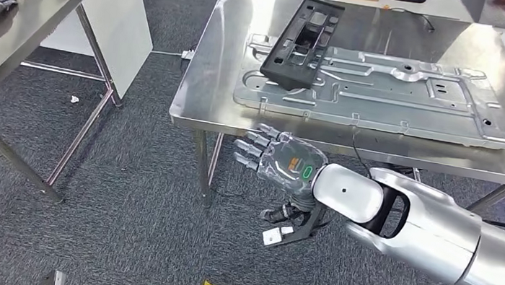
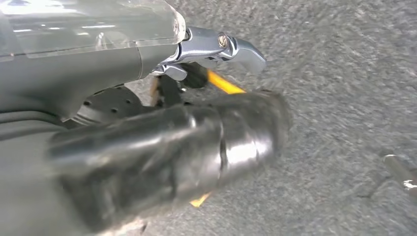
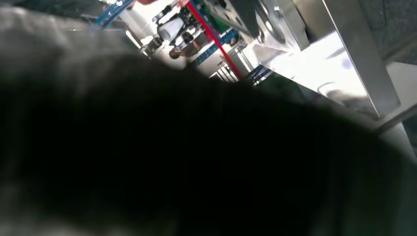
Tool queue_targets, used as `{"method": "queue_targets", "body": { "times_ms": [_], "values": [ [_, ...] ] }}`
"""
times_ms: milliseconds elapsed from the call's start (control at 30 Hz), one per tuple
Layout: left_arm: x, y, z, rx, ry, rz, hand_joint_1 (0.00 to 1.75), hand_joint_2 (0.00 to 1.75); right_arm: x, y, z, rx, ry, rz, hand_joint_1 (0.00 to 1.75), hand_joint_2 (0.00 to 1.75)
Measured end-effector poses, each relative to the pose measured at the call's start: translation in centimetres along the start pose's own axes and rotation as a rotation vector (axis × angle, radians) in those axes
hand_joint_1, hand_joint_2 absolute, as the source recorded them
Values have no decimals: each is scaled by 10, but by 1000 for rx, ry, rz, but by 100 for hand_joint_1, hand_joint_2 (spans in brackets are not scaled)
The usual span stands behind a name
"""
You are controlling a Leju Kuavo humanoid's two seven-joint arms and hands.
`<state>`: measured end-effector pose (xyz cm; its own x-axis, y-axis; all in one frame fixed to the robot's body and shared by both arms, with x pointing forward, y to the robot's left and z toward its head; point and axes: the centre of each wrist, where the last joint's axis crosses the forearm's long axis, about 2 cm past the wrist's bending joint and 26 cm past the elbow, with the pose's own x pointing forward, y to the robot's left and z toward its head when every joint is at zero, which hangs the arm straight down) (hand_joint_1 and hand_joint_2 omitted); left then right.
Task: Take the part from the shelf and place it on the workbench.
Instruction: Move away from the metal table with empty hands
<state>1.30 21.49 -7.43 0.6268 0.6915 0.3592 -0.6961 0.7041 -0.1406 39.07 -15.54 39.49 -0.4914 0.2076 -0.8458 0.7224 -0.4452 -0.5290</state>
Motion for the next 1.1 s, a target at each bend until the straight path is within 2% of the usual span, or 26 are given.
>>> {"method": "queue_targets", "body": {
  "times_ms": [633, 1067, 1100],
  "values": [
    [-6, 5, 4, 16, 27, 13, 0, 0, 1, 6, 4, 14, 3, 9, 0, 175],
    [0, 2, 2, 2, 3, -1, 0, 0, 2, 8, 4, 17, 3, 7, 0, 175],
    [1, 1, 1, 0, -2, -4, 0, 0, 2, 9, 4, 19, 4, 7, 0, 131]
  ]
}}
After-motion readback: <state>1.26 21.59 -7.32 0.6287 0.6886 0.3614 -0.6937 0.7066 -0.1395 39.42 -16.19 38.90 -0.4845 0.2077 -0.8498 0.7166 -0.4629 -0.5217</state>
